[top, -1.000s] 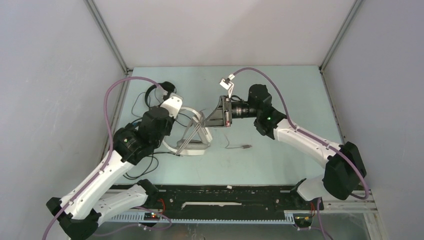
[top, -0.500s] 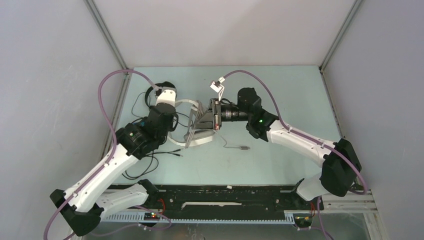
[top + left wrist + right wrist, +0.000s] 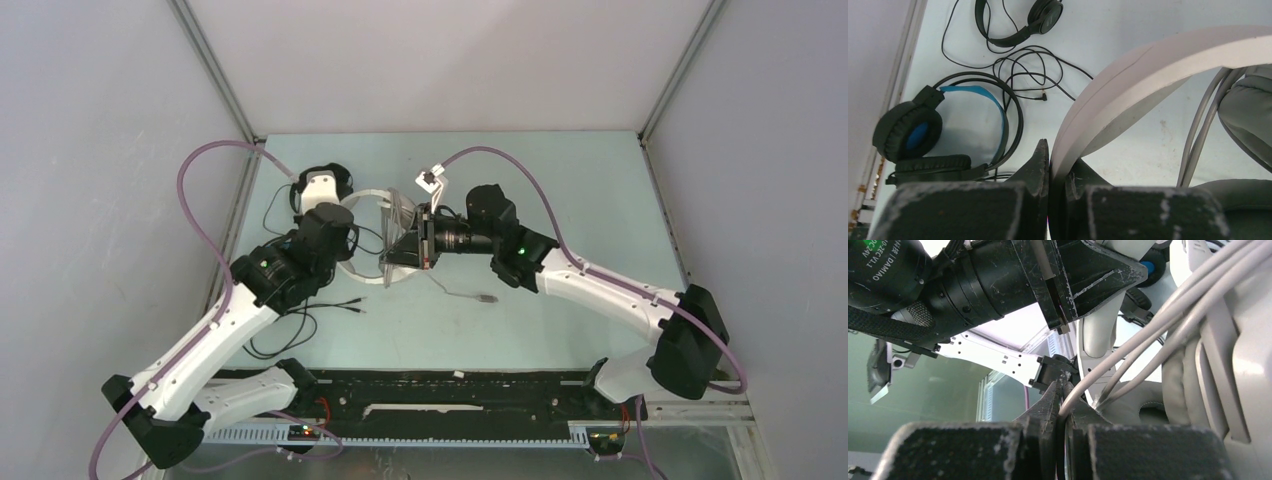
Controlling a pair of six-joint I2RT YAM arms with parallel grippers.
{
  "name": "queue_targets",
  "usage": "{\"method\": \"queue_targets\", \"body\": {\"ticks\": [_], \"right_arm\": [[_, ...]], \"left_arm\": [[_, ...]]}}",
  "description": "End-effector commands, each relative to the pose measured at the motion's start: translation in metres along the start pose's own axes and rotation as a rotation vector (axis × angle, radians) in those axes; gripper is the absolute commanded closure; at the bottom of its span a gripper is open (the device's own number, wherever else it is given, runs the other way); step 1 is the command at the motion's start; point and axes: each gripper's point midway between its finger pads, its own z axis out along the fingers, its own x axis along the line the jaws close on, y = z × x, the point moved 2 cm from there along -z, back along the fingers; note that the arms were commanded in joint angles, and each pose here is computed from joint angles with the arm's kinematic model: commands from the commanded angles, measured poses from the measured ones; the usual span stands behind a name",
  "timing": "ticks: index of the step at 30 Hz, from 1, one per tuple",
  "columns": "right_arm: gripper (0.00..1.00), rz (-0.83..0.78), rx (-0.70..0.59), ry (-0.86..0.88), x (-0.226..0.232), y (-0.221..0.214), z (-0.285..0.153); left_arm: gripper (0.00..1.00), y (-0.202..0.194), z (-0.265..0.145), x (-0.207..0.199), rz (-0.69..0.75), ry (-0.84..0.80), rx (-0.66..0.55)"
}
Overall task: Wrap the headphones
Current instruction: Wrap the headphones cable around the headphones.
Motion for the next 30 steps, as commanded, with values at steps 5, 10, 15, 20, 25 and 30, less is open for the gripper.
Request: {"method": "queue_targets", "body": {"ticks": [5, 10, 15, 20, 25, 30], "right_arm": [[0.93, -0.154, -0.057, 0.038, 0.043, 0.015, -0.008], [0.92, -0.165, -0.041, 0.020, 0.040, 0.008, -0.005], [0.92, -0.182, -0.039, -0.013, 0.037, 0.005, -0.005], [0.88, -0.235, -0.054, -0.079, 0.034, 0.004, -0.009], [0.89, -0.362, -0.068, -0.173, 0.019, -0.001, -0.009], [0.91, -0.423, -0.116, -0.239, -0.004, -0.004, -0.009]], "left_arm": [[1.00, 0.054, -0.006, -0.003, -0.387, 0.034, -0.127], [1.00, 0.056, -0.004, -0.005, -0.457, 0.040, -0.119], [1.00, 0.062, -0.006, -0.004, -0.544, 0.011, -0.130], [1.00, 0.071, -0.012, -0.003, -0.617, -0.025, -0.149], [1.00, 0.076, -0.017, -0.001, -0.633, -0.039, -0.166], [1.00, 0.078, -0.024, -0.001, -0.652, -0.071, -0.165]]}}
